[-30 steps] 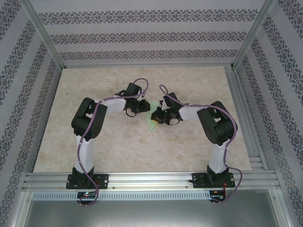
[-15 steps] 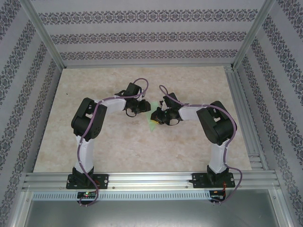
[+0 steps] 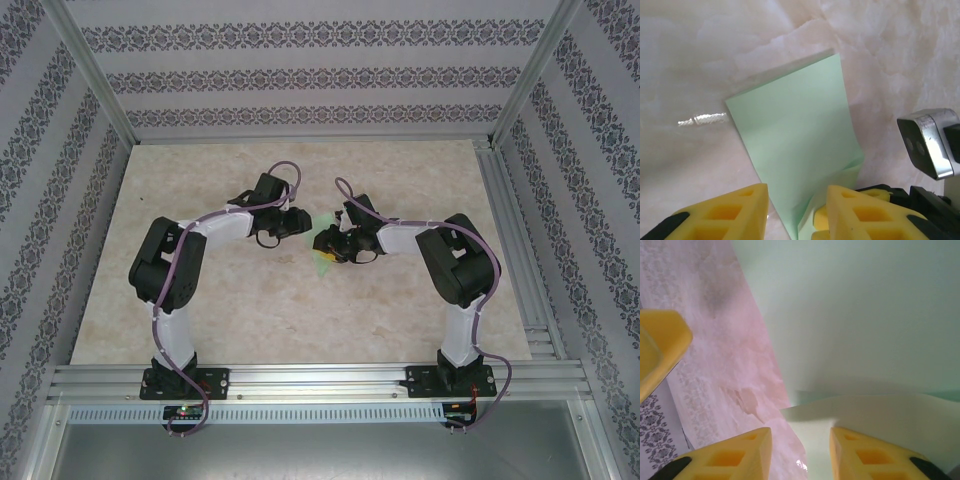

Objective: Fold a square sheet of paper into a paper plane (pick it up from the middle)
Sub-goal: Third fold the triangle at the center of the table.

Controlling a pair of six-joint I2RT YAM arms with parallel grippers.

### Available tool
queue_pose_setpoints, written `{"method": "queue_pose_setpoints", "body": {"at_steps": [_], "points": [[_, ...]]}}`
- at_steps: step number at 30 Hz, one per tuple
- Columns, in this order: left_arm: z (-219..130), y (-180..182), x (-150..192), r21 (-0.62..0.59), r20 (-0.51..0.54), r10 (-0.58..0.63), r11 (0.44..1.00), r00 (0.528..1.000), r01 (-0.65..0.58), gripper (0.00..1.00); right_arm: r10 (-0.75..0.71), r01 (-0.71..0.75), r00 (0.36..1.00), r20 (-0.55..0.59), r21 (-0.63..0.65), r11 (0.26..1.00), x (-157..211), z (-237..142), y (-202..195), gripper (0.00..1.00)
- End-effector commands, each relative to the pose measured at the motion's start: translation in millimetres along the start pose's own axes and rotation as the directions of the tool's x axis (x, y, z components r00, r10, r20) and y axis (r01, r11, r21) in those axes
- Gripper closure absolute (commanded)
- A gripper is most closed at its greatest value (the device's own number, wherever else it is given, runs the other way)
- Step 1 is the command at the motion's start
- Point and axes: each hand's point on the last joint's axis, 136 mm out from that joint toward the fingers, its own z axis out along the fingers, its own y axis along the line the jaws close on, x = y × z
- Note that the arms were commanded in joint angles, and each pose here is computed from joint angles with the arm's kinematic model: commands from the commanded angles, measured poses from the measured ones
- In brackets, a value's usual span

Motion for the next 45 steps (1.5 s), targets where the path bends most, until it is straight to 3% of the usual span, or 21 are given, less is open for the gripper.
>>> {"method": "queue_pose_setpoints", "body": {"at_steps": [1, 5, 13, 22, 30, 37, 45], "points": [[-4, -2, 4, 0.031, -0.008, -0.009, 0.999, 1.000, 0.009, 0.66, 0.030, -0.029, 0.999, -0.015, 0.102, 0.994, 12, 9, -33, 0.70], [0, -10, 17, 0.045, -0.052, 0.025, 0.999, 0.998, -0.023, 0.73, 0.037, -0.035, 0.999, -0.016, 0.114, 0.993, 13, 10, -37, 0.84], [17, -25, 48, 0.080, -0.142, 0.055, 0.996, 0.988, -0.044, 0.84, 0.042, -0.038, 0.999, -0.026, 0.137, 0.990, 16, 10, -43, 0.98], [34, -14, 60, 0.028, -0.189, 0.034, 0.999, 0.981, -0.029, 0.92, 0.045, -0.041, 0.999, -0.027, 0.144, 0.989, 17, 10, -45, 1.00], [41, 2, 67, -0.031, -0.208, 0.011, 0.999, 0.978, -0.018, 0.92, 0.035, -0.032, 0.999, -0.023, 0.124, 0.992, 14, 8, -38, 1.00], [43, 15, 73, -0.083, -0.226, -0.004, 0.996, 0.974, -0.015, 0.93, -0.055, 0.056, 0.998, 0.021, -0.059, 0.997, 4, -12, 16, 0.96], [44, 21, 77, -0.101, -0.230, -0.010, 0.995, 0.973, -0.014, 0.94, -0.077, 0.074, 0.995, -0.057, -0.051, 0.996, 36, -17, 10, 0.95]]}}
